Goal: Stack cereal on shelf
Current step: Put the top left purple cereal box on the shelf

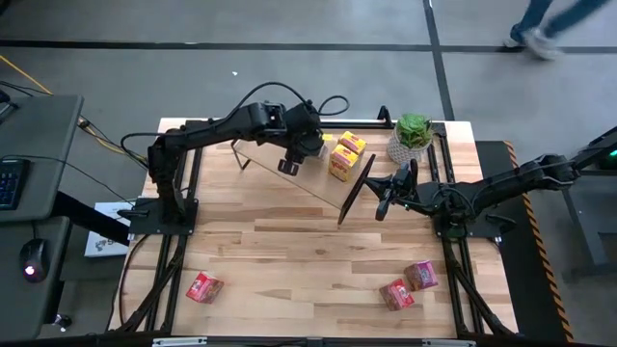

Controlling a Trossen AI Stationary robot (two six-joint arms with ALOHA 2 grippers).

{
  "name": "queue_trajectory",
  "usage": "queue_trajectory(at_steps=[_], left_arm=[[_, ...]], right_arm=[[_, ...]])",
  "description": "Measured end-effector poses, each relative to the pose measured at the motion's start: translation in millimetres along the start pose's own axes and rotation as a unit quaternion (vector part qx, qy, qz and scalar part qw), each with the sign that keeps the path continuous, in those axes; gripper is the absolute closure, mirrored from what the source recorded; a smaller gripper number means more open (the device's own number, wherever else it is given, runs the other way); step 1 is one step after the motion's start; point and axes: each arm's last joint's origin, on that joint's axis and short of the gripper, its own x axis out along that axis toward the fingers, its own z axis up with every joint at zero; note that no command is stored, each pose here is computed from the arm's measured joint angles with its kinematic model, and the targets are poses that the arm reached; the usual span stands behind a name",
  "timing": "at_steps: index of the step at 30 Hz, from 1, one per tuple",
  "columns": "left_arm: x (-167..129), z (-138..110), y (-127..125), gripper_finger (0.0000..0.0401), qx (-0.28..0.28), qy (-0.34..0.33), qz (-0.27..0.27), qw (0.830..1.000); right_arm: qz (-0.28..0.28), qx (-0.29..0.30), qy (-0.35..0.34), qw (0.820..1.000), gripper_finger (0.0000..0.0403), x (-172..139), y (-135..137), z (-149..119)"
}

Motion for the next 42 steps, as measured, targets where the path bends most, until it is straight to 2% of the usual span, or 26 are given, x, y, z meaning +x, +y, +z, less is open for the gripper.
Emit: queue_trajectory(at_steps=[12,28,42], left_arm=[[-0.9,3.8,1.4,0.0143,0.02,0.014,0.044,0.999],[-1.7,4.6,5.4,0.0142,0.035,0.041,0.094,0.994],[-16.3,12.4,-5.0,0.0142,0.061,0.05,0.122,0.989]], right_arm=[[0.0,0.0,0.0,1.0,0.0403,0.0,0.0,0.0],[0.0,0.0,0.0,1.0,0.0403,0.0,0.0,0.0],[-0.001,-0.001,0.002,1.0,0.0403,0.0,-0.2,-0.6]])
